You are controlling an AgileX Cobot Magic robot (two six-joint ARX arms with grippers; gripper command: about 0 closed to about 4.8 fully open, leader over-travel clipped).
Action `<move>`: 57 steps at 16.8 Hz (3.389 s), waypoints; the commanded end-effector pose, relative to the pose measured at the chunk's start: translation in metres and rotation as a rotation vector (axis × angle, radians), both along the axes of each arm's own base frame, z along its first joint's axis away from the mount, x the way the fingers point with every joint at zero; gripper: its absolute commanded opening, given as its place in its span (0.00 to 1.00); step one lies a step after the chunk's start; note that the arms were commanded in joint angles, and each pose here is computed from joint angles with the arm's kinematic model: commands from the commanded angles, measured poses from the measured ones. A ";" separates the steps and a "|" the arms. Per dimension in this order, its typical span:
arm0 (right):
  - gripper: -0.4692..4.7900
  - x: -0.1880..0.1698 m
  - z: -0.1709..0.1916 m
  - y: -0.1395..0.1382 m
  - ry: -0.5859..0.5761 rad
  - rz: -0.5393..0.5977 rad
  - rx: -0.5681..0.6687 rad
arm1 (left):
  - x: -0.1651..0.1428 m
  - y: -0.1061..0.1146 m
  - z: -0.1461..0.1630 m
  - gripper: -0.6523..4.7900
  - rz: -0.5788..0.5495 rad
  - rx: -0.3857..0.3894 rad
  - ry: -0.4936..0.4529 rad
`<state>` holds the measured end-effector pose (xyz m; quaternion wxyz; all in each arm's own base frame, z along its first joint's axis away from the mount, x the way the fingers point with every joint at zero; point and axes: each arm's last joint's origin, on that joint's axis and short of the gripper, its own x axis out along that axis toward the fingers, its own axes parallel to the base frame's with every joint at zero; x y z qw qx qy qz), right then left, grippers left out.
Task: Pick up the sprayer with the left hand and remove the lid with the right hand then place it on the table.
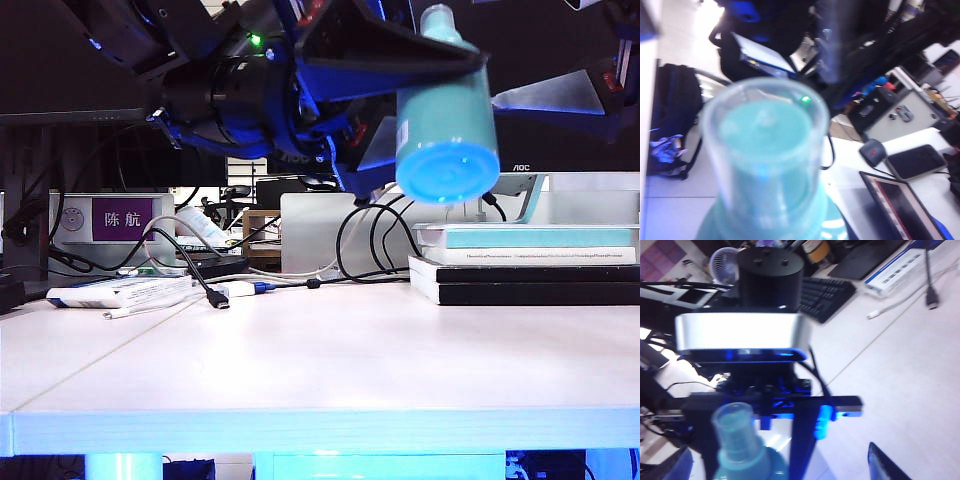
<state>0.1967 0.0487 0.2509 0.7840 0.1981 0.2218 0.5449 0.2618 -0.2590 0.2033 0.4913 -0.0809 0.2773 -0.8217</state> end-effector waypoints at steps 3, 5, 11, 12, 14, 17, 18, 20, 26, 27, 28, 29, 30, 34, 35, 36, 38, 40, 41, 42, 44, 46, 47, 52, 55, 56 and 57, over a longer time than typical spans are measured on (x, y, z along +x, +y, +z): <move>0.99 -0.005 0.003 0.018 0.005 0.087 0.011 | -0.009 -0.015 0.008 0.11 -0.043 -0.038 -0.029; 0.35 -0.005 0.003 0.018 0.000 0.084 0.009 | -0.009 -0.015 0.008 0.11 -0.042 -0.036 -0.026; 0.08 0.000 0.015 0.018 -0.138 0.008 0.019 | -0.021 -0.023 0.007 0.11 -0.091 -0.018 0.017; 0.08 0.001 0.017 0.018 -0.170 -0.029 0.018 | -0.027 -0.030 0.003 0.11 -0.117 -0.009 0.025; 0.08 0.002 0.021 0.017 -0.201 -0.072 0.027 | -0.027 -0.034 -0.013 0.11 -0.121 0.029 0.061; 0.08 0.005 0.022 0.014 -0.212 -0.132 0.021 | -0.023 -0.032 -0.016 0.11 -0.112 0.030 0.062; 0.08 0.006 0.022 0.011 -0.212 -0.150 0.019 | -0.016 -0.025 -0.016 0.11 -0.085 0.031 0.063; 0.08 0.008 0.022 0.002 -0.213 -0.196 0.014 | 0.000 -0.010 -0.017 0.11 -0.026 0.040 0.080; 0.08 0.010 0.023 -0.005 -0.226 -0.247 0.009 | 0.027 0.025 -0.007 0.11 0.043 -0.003 0.100; 0.08 0.010 0.024 -0.005 -0.237 -0.247 0.013 | 0.025 0.024 -0.007 0.11 0.036 -0.005 0.098; 0.08 0.010 0.025 -0.005 -0.247 -0.247 0.019 | 0.024 0.021 -0.007 0.11 0.034 -0.007 0.084; 0.08 0.018 0.013 -0.010 -0.197 -0.470 -0.084 | 0.050 0.032 -0.004 0.11 0.354 0.054 -0.169; 0.08 0.020 0.006 -0.010 -0.171 -0.496 -0.124 | 0.055 0.036 -0.006 0.11 0.460 0.112 -0.253; 0.08 0.031 -0.016 -0.007 -0.092 -0.588 -0.241 | 0.062 0.038 -0.010 0.11 0.636 0.231 -0.486; 0.08 0.035 -0.024 -0.006 -0.069 -0.605 -0.263 | 0.062 0.036 -0.011 0.11 0.674 0.255 -0.535; 0.08 0.039 -0.031 -0.005 -0.055 -0.606 -0.273 | 0.062 0.036 -0.013 0.11 0.721 0.272 -0.578; 0.08 0.047 -0.046 -0.003 -0.029 -0.628 -0.298 | 0.062 0.038 -0.016 0.11 0.801 0.253 -0.631; 0.08 0.057 -0.058 -0.002 -0.009 -0.646 -0.316 | 0.059 0.043 -0.023 0.11 0.865 0.202 -0.670; 0.08 0.061 -0.064 -0.002 -0.010 -0.647 -0.316 | 0.056 0.047 -0.028 0.11 0.888 0.159 -0.685; 0.08 0.065 -0.068 -0.001 -0.014 -0.649 -0.315 | 0.051 0.050 -0.034 0.11 0.904 0.123 -0.698; 0.08 0.070 -0.075 -0.001 -0.019 -0.673 -0.323 | 0.038 0.058 -0.045 0.11 0.941 0.046 -0.712; 0.08 0.074 -0.081 -0.001 -0.023 -0.697 -0.337 | 0.029 0.067 -0.052 0.11 0.996 -0.003 -0.717; 0.08 0.077 -0.086 -0.002 -0.036 -0.715 -0.358 | 0.025 0.070 -0.056 0.11 1.012 -0.040 -0.713; 0.08 0.089 -0.112 -0.001 -0.019 -0.750 -0.389 | 0.032 0.076 -0.077 0.11 1.139 -0.077 -0.598; 0.08 0.092 -0.124 -0.001 -0.008 -0.764 -0.403 | 0.034 0.077 -0.089 0.11 1.182 -0.046 -0.589; 0.08 0.093 -0.128 -0.001 -0.008 -0.767 -0.405 | 0.035 0.076 -0.093 0.11 1.180 -0.039 -0.585; 0.08 0.094 -0.131 -0.001 -0.006 -0.766 -0.407 | 0.035 0.076 -0.096 0.11 1.180 -0.038 -0.581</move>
